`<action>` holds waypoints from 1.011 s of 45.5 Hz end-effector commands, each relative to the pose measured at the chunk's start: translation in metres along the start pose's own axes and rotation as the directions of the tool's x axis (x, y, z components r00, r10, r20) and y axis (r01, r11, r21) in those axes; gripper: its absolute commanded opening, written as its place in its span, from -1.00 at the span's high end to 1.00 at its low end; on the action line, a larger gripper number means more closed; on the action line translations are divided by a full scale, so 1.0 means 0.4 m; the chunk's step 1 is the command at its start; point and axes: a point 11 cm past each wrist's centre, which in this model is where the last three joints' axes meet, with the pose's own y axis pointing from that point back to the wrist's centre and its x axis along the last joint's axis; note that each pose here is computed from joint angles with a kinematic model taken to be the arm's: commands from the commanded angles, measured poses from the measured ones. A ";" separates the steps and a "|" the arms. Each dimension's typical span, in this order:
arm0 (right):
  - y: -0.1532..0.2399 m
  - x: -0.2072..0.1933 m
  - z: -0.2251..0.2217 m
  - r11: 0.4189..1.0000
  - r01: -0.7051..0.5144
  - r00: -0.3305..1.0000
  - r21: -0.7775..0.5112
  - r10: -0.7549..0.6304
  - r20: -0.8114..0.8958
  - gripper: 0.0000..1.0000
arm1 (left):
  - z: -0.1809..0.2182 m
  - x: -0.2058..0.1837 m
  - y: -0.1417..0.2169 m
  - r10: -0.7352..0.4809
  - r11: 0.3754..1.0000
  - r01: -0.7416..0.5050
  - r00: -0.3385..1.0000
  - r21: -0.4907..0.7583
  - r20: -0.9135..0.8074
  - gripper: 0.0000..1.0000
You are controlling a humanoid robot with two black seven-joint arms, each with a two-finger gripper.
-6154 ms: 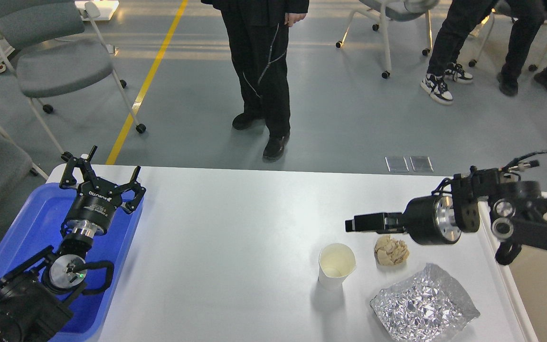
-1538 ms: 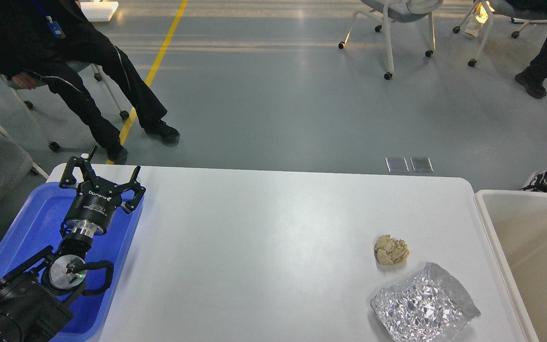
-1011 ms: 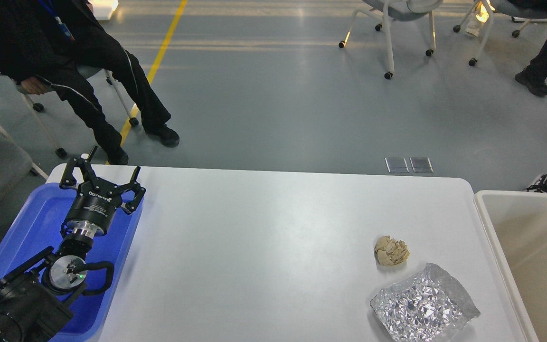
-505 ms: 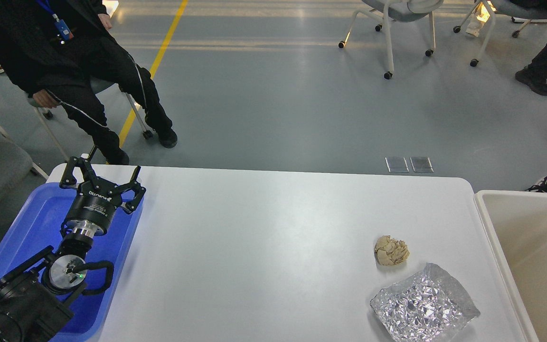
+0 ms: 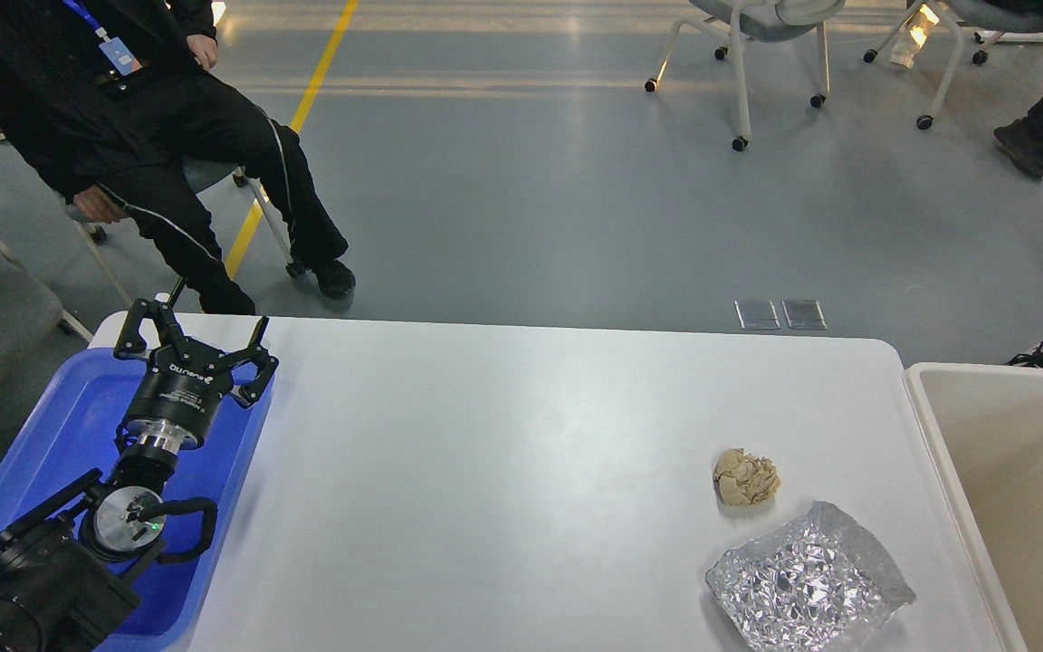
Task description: Tidy desktop
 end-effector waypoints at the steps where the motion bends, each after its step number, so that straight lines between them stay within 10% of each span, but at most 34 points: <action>1: 0.000 0.002 0.006 1.000 -0.006 0.999 -0.010 0.007 0.042 0.88 | 0.000 0.000 -0.001 0.000 1.000 0.000 1.000 0.000 0.001 -1.00; 14: 0.000 -0.004 0.010 0.998 0.004 0.993 -0.055 0.003 0.122 -1.00 | 0.000 0.000 -0.001 0.000 1.000 0.000 1.000 0.000 0.001 -1.00; 46: -0.001 -0.005 0.003 0.999 0.002 0.979 -0.055 0.009 0.203 -1.00 | -0.001 -0.002 -0.001 -0.003 1.000 0.003 1.000 0.002 0.001 -1.00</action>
